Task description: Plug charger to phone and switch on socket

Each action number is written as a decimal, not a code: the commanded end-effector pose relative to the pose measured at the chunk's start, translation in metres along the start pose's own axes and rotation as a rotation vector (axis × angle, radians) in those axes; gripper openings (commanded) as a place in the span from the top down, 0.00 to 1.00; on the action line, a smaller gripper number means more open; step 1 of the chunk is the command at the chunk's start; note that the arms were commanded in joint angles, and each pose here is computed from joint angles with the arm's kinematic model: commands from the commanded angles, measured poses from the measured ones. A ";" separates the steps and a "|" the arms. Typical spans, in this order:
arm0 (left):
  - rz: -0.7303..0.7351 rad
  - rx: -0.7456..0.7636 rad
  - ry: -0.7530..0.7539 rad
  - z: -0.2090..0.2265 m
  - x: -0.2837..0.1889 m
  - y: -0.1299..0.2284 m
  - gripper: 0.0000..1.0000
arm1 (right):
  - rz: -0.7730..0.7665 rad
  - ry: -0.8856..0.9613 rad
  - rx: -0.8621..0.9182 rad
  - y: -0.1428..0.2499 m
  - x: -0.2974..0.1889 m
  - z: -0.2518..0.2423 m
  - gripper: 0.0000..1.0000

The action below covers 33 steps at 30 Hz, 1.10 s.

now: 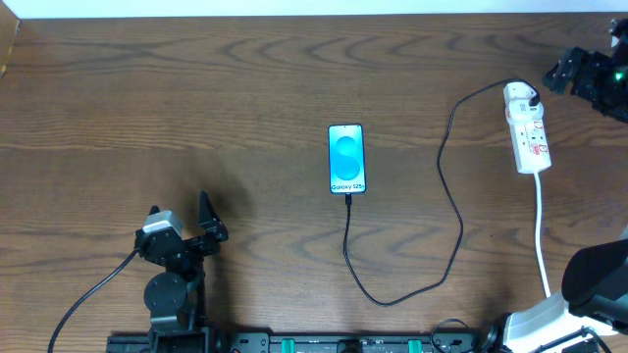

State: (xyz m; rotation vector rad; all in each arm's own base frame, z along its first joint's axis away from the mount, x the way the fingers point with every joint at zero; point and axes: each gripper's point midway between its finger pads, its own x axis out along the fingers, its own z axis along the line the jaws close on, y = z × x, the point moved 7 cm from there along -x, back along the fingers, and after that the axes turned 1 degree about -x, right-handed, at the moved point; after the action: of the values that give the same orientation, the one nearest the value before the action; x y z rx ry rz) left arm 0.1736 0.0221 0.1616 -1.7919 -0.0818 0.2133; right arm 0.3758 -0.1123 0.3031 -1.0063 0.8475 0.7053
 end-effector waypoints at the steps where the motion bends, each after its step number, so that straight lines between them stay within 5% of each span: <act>1: 0.060 0.068 0.016 0.001 0.001 0.015 0.10 | -0.008 -0.006 0.006 0.000 -0.003 0.002 0.01; 33: 0.063 0.090 0.025 0.000 0.001 0.015 0.10 | -0.008 -0.006 0.006 0.000 -0.003 0.002 0.01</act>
State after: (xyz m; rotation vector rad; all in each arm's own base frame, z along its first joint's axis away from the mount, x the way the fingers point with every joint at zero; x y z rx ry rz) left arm 0.1739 0.0188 0.1613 -1.7263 -0.0430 0.1929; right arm 0.3758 -0.1123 0.3031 -1.0064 0.8478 0.7051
